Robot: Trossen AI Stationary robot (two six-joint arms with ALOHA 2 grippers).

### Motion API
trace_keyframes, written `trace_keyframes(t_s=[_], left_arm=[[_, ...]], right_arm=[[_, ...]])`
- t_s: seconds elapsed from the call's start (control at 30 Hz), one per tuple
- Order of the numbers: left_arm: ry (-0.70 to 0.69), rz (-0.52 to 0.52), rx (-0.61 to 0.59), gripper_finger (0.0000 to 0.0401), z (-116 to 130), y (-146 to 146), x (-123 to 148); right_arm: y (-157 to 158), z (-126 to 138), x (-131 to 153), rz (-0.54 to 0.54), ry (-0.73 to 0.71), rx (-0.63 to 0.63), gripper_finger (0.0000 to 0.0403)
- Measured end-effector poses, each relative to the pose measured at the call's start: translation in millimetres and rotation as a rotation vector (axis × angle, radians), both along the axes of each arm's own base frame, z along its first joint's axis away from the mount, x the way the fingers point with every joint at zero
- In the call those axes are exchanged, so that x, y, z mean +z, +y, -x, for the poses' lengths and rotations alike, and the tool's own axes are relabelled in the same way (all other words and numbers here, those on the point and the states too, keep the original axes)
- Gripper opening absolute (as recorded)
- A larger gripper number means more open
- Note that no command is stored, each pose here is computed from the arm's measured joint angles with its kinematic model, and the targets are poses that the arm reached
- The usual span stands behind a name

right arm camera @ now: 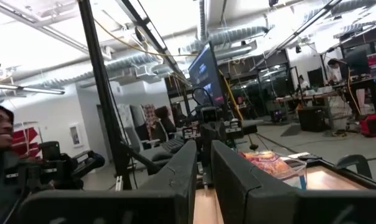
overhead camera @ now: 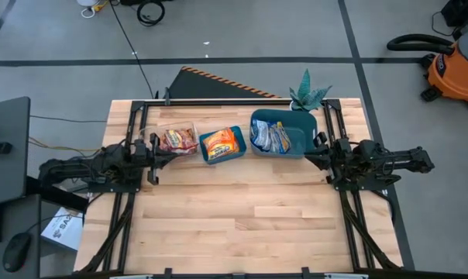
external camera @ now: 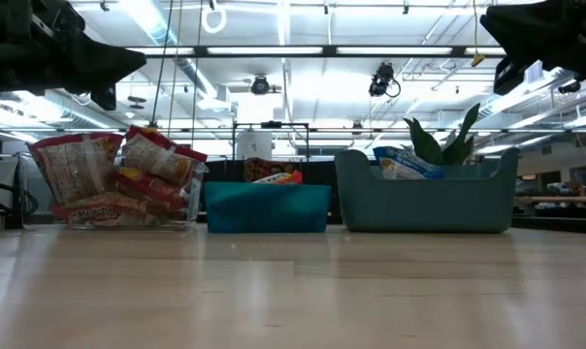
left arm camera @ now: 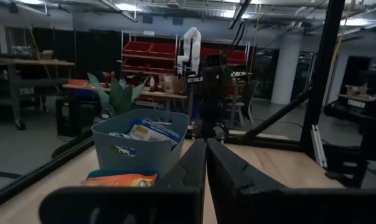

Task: Sort Maruchan noodles
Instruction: Return to Home Position

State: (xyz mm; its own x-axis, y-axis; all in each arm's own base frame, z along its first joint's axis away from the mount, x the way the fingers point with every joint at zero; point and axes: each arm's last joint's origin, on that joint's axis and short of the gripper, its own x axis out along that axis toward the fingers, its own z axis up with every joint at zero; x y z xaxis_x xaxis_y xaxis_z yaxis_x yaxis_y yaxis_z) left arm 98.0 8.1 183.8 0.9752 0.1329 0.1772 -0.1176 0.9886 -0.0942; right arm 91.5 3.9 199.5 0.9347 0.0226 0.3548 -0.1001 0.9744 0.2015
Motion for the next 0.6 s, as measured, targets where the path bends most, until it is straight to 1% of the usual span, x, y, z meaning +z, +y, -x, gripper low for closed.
trace_keyframes(t_s=[0.6], left_arm=[[0.002, 0.01, -0.001, 0.0018, -0.1, 0.0, -0.3]], right_arm=[[0.0, 0.0, 0.0, 0.0, 0.0, 0.0, 0.0055]])
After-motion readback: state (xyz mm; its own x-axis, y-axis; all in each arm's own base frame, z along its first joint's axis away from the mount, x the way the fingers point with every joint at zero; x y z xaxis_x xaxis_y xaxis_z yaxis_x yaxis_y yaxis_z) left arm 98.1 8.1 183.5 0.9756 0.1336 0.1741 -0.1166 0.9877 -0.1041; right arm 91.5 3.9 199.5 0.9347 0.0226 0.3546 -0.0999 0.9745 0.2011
